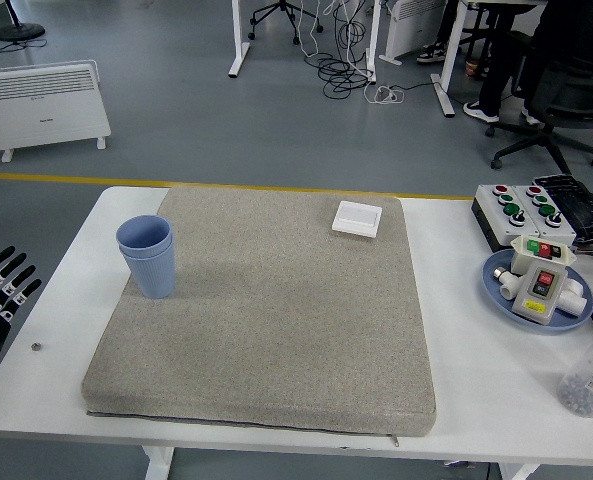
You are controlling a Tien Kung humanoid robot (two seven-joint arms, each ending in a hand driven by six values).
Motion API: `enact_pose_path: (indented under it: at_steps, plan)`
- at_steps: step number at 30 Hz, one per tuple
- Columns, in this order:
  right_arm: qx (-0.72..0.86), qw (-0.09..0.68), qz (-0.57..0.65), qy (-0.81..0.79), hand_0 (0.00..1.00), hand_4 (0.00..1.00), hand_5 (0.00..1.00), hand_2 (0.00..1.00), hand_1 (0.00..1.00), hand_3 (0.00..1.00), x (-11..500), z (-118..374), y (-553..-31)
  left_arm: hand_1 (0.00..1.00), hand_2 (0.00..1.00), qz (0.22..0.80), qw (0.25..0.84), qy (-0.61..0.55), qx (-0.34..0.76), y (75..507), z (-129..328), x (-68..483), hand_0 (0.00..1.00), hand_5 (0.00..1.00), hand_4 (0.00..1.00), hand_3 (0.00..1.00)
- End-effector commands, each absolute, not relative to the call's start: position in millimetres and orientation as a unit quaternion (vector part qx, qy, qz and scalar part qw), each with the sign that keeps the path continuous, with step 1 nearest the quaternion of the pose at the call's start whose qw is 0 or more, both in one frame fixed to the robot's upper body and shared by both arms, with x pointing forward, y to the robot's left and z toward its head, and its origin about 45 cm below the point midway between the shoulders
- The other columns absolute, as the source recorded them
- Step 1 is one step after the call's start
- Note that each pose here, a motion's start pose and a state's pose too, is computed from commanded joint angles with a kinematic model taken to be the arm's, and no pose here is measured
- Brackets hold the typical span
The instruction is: Push cup pick cup insert cup
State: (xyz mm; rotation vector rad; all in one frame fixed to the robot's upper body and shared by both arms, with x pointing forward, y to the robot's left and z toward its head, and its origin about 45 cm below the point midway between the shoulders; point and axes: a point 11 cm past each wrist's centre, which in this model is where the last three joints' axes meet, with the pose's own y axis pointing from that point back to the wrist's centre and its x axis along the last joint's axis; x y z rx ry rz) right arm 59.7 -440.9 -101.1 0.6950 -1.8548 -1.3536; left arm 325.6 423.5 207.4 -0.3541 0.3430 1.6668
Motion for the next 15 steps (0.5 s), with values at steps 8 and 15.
enact_pose_path:
  at_steps: [8,15]
  plan:
    - [0.271,0.364,-0.526,-0.719,0.751,0.121,0.596,0.593,0.619,0.585,60.5,-101.2,-440.1,0.903,0.936,0.734,0.641,0.155,-0.164,420.2,204.1,327.1,0.912,0.998,0.668,0.819]
    - [0.272,0.364,-0.525,-0.719,0.751,0.12,0.596,0.593,0.619,0.585,60.7,-101.1,-440.2,0.913,0.963,0.732,0.64,0.162,-0.166,418.8,200.7,327.4,0.921,0.998,0.669,0.859]
